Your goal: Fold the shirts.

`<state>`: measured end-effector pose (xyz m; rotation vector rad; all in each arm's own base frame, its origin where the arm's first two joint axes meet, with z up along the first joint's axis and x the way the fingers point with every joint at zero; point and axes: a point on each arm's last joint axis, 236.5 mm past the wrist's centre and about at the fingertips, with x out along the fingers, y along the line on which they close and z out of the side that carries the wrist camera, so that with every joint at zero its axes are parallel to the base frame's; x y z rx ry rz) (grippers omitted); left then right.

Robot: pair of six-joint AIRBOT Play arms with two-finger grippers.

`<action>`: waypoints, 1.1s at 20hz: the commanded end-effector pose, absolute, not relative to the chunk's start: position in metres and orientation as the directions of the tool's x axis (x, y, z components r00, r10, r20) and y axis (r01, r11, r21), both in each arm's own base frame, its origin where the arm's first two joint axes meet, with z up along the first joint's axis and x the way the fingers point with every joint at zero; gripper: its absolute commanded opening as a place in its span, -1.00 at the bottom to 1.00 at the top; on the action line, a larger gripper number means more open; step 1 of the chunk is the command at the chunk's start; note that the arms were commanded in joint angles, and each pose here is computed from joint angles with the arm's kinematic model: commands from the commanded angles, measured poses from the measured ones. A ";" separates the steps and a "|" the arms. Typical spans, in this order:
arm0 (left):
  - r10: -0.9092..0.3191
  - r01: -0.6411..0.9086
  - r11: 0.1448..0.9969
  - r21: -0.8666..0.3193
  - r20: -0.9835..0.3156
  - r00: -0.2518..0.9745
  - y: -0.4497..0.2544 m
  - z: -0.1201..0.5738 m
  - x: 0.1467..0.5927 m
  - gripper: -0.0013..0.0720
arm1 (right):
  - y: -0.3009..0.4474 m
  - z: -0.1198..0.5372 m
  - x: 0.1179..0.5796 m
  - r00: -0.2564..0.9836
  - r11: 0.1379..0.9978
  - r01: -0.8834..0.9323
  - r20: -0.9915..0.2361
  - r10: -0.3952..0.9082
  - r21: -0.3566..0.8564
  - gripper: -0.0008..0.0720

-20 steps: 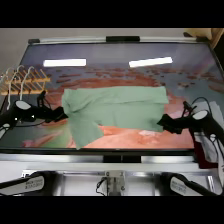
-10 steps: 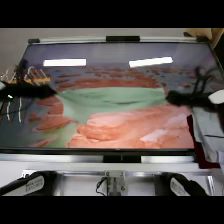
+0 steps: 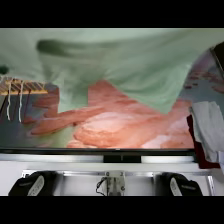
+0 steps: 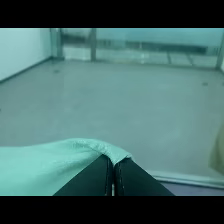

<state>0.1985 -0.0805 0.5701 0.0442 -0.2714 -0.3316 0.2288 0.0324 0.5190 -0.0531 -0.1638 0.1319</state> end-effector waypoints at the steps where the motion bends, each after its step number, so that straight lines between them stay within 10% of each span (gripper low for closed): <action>1: -0.254 0.230 0.967 0.111 0.305 0.918 -0.076 0.580 0.132 -0.88 | 0.028 0.530 0.169 0.979 0.996 -0.055 0.193 0.067 -0.071 -0.78; 7: -0.258 0.254 0.964 0.073 0.047 0.965 -0.070 0.515 0.181 -0.88 | 0.012 0.439 0.206 0.979 0.996 -0.044 -0.204 0.028 -0.072 -0.78; 12: -0.224 0.218 0.974 -0.056 -0.345 0.911 -0.042 0.378 0.278 -0.88 | -0.029 0.277 0.266 0.711 0.996 -0.019 -0.702 -0.045 -0.083 -0.78; 18: -0.276 0.158 0.958 -0.238 -0.629 0.727 -0.032 0.197 0.397 -0.88 | -0.050 0.131 0.397 0.640 1.000 0.027 -0.768 -0.013 0.005 -0.78; 22: -0.279 0.128 0.955 -0.267 -0.663 0.695 -0.042 0.123 0.479 -0.88 | -0.036 0.098 0.492 0.772 0.951 0.113 -0.628 0.097 0.287 -0.78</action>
